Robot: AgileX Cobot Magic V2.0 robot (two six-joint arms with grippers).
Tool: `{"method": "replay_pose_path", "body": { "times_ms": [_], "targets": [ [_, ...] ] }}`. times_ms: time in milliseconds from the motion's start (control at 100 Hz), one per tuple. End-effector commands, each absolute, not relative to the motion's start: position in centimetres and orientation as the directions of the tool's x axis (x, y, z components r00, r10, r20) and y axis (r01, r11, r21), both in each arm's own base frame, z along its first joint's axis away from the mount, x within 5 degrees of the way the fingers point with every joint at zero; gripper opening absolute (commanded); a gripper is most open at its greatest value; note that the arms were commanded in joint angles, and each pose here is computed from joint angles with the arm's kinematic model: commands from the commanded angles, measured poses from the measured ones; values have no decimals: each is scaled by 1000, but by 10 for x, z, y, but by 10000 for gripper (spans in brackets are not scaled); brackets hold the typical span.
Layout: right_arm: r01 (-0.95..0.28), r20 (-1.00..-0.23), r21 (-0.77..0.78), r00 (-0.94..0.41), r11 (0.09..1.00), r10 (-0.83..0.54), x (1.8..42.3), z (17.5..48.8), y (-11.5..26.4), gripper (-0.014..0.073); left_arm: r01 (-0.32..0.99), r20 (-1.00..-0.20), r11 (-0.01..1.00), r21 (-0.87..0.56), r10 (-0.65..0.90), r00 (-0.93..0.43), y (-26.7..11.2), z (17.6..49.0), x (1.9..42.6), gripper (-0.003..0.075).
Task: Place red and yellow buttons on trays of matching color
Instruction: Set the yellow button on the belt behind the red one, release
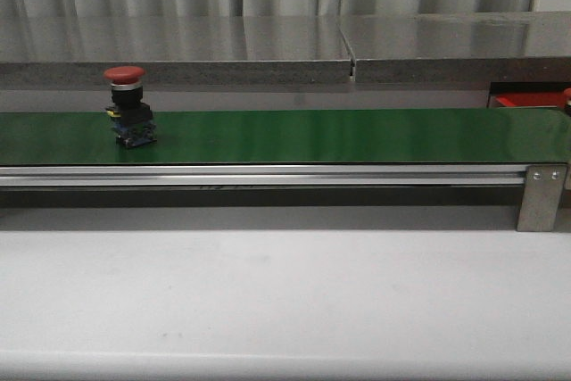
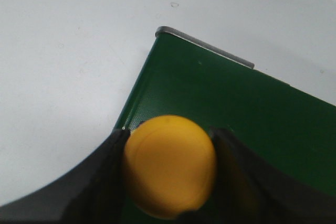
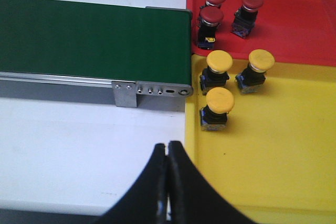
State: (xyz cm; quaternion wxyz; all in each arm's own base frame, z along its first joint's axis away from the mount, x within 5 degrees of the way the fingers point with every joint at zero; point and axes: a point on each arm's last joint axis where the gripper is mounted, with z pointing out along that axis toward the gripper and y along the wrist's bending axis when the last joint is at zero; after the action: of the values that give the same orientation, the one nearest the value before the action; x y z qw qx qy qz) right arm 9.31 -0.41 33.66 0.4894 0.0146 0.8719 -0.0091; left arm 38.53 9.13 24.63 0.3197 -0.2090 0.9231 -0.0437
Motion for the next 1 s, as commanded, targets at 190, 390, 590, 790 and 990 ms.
{"method": "replay_pose_path", "body": {
  "times_ms": [190,390,590,790,990],
  "targets": [
    [39,-894,-19,-448,999,0,95,348,-5,-117,-329,-672,914,-236,-398,-624,88,281,384,484],
    [39,-894,-19,-448,999,0,95,348,-5,-117,-291,-736,932,-218,-352,-578,85,311,371,483],
    [39,-894,-19,-448,999,0,95,348,-5,-117,-218,-804,957,-189,-279,-525,69,357,346,443],
    [39,-894,-19,-448,999,0,95,348,-5,-117,-44,-845,988,-146,-148,-514,21,388,320,223],
    [39,-894,-19,-448,999,0,95,348,-5,-117,80,-864,989,-128,-72,-498,-12,407,291,-20]
  ]
}}
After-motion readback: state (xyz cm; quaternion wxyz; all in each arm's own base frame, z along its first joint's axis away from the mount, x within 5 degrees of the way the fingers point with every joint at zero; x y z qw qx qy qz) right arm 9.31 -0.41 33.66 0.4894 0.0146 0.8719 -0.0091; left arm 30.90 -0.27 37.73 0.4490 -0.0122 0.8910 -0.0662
